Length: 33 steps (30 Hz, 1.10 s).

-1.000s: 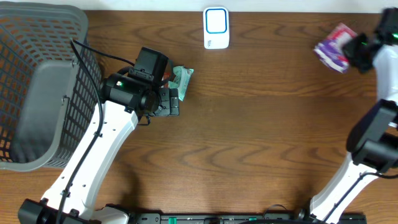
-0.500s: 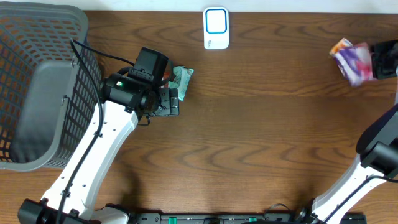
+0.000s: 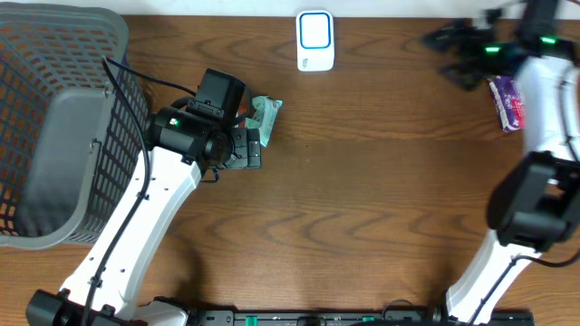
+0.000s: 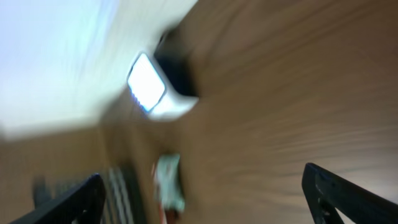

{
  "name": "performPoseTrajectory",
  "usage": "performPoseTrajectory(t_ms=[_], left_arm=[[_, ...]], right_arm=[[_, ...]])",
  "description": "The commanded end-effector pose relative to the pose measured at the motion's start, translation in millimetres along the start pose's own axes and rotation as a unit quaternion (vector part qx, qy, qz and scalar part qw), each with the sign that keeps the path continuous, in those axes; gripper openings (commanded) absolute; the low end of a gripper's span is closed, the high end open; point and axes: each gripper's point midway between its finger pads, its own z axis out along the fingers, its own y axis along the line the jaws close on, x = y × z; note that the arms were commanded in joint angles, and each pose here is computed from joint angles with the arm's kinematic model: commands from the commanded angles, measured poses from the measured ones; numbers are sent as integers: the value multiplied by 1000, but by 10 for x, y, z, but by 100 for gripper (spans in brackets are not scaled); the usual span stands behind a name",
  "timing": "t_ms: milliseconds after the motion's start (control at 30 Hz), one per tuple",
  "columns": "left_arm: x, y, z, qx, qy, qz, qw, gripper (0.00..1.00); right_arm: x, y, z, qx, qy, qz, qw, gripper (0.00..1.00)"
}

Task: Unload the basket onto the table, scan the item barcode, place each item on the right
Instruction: 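Reach the right gripper to the mint-green bag and grasp it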

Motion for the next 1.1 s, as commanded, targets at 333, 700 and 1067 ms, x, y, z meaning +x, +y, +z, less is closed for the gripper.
performPoseTrajectory(t_ms=[333, 700, 1067], left_arm=[[-7, 11, 3, 0, 1, 0, 1000, 98], [-7, 11, 3, 0, 1, 0, 1000, 98], [-7, 11, 3, 0, 1, 0, 1000, 98]], right_arm=[[1615, 1046, 1266, 111, 96, -218, 965, 99], [1804, 1262, 1654, 161, 6, -169, 972, 97], [2328, 1067, 2468, 116, 87, -161, 976, 85]])
